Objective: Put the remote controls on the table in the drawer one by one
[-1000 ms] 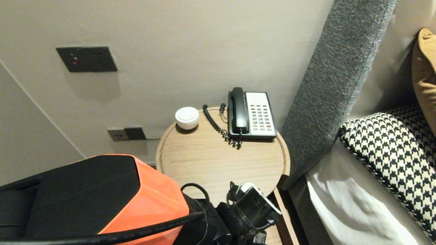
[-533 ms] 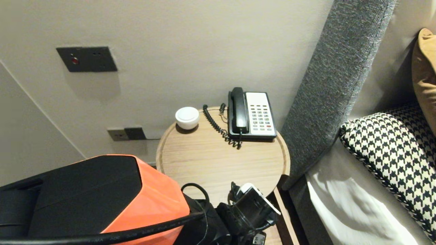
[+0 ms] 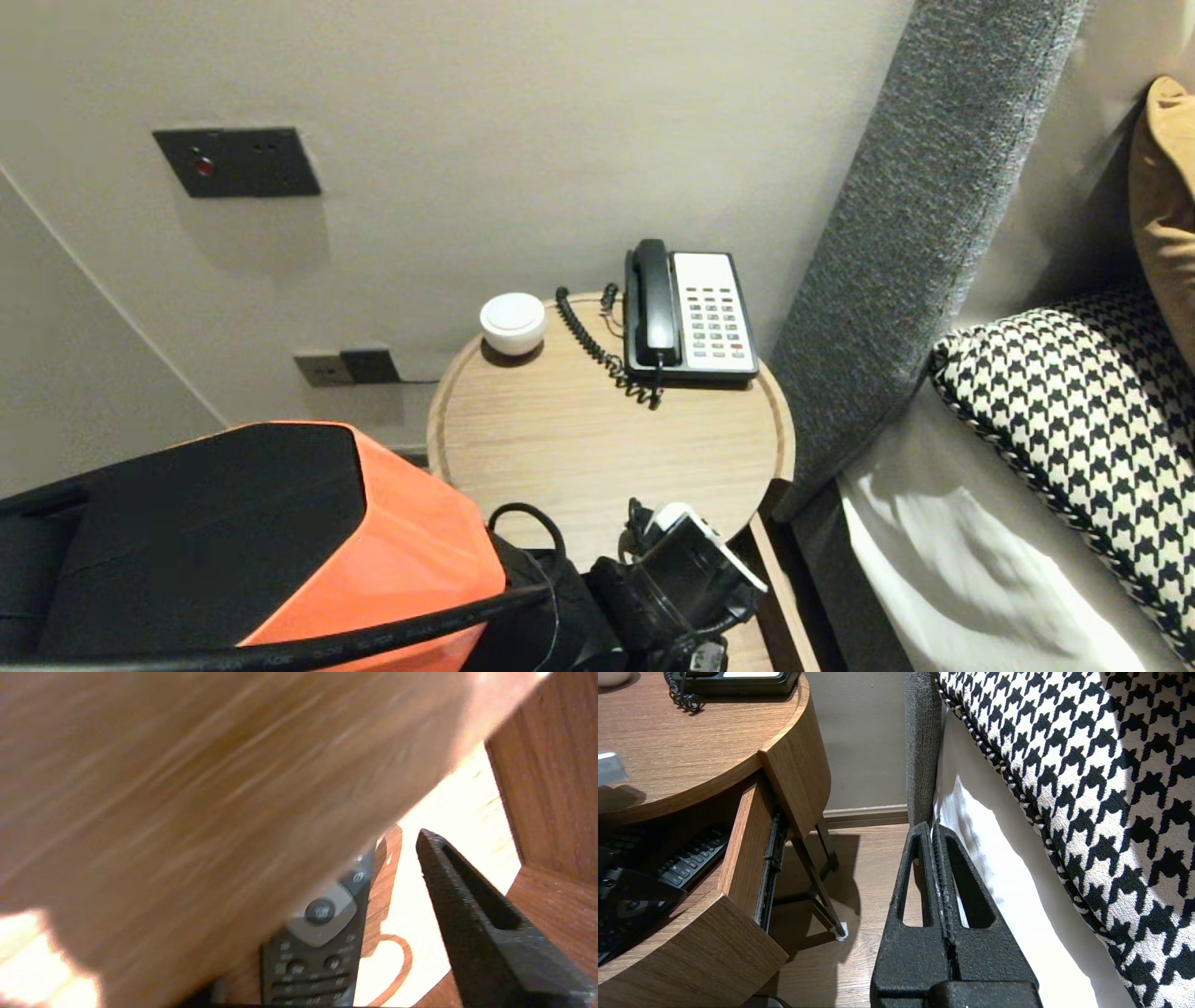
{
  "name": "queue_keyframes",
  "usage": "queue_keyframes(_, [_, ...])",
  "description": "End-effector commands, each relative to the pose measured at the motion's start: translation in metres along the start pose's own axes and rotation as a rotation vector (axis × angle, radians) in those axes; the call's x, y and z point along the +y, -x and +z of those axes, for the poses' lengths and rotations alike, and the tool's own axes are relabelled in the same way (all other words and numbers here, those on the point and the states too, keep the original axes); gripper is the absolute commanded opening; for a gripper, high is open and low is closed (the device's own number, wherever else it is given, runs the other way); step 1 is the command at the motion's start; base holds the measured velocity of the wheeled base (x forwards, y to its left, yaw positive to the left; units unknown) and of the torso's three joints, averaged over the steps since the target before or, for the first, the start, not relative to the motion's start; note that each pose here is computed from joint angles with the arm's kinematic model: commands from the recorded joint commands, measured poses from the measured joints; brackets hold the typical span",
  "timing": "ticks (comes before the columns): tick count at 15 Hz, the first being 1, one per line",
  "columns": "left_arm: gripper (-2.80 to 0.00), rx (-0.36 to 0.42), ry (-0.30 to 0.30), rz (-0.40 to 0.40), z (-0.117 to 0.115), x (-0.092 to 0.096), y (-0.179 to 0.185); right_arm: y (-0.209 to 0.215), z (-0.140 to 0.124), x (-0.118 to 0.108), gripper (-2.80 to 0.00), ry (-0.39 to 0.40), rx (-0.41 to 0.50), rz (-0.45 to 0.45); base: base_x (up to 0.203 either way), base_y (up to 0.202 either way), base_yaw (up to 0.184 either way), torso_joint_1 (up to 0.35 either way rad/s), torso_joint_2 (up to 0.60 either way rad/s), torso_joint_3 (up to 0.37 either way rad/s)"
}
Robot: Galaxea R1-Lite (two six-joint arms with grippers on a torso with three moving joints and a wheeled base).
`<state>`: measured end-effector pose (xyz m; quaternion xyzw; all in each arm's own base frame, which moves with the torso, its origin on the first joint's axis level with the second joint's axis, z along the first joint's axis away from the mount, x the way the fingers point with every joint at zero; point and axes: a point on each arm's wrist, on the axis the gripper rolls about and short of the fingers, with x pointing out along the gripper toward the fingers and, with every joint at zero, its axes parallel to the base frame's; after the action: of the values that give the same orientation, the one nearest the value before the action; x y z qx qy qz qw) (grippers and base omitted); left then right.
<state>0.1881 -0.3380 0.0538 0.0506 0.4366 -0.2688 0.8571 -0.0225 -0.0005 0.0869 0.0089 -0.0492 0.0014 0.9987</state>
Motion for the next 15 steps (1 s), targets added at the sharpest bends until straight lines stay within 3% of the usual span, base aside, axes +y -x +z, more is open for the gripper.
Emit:
queue_keyframes(1, [0.00, -0.033, 0.010, 0.000, 0.004, 0.000, 0.014, -0.002, -0.011, 0.000, -2.80, 0.000, 0.039, 0.000, 0.000, 0.000, 0.000, 0.000, 0.00, 0.000])
queue_keyframes(15, [0.00, -0.134, 0.037, -0.035, 0.016, 0.009, 0.070, -0.002, -0.011, 0.000, -2.80, 0.000, 0.039, 0.000, 0.000, 0.000, 0.000, 0.000, 0.00, 0.000])
